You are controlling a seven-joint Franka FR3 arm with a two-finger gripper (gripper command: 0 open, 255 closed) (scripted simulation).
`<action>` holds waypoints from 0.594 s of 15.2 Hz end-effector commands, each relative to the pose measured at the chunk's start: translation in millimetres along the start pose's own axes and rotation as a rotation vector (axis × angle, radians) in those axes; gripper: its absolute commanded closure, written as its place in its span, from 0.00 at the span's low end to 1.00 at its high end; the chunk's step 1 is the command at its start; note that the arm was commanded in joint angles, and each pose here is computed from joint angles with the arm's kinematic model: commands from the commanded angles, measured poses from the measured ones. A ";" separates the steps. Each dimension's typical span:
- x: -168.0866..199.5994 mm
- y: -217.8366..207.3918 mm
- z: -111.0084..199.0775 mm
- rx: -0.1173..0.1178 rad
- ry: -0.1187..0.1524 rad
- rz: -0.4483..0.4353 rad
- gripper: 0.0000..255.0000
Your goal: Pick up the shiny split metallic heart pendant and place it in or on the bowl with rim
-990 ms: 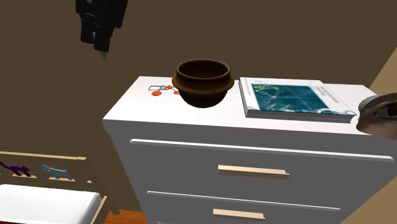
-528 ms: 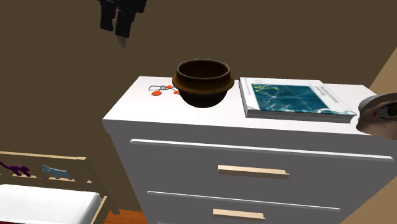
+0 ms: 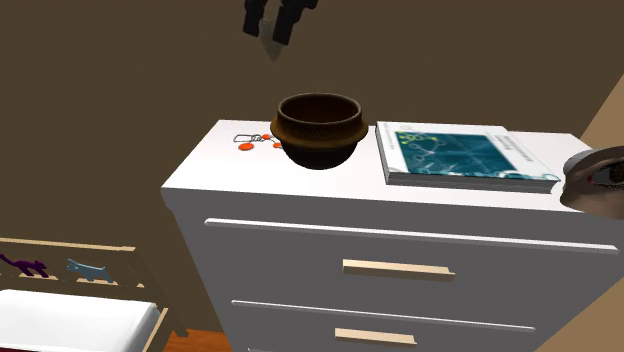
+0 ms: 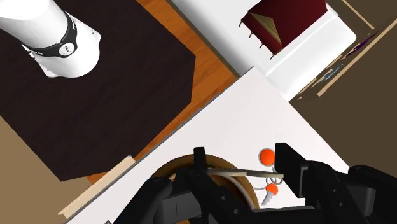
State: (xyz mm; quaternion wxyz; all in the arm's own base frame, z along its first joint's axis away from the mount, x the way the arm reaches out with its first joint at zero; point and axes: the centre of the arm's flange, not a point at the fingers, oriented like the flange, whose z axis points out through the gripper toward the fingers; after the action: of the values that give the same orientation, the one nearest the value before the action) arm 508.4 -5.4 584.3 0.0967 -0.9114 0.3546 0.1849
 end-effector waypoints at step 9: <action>70.1 26.6 -10.6 -0.001 0.000 0.000 1.00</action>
State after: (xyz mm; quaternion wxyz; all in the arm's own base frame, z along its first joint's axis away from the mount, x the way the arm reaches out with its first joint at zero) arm 540.6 -69.6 568.9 0.0963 -0.9115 0.3546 0.1850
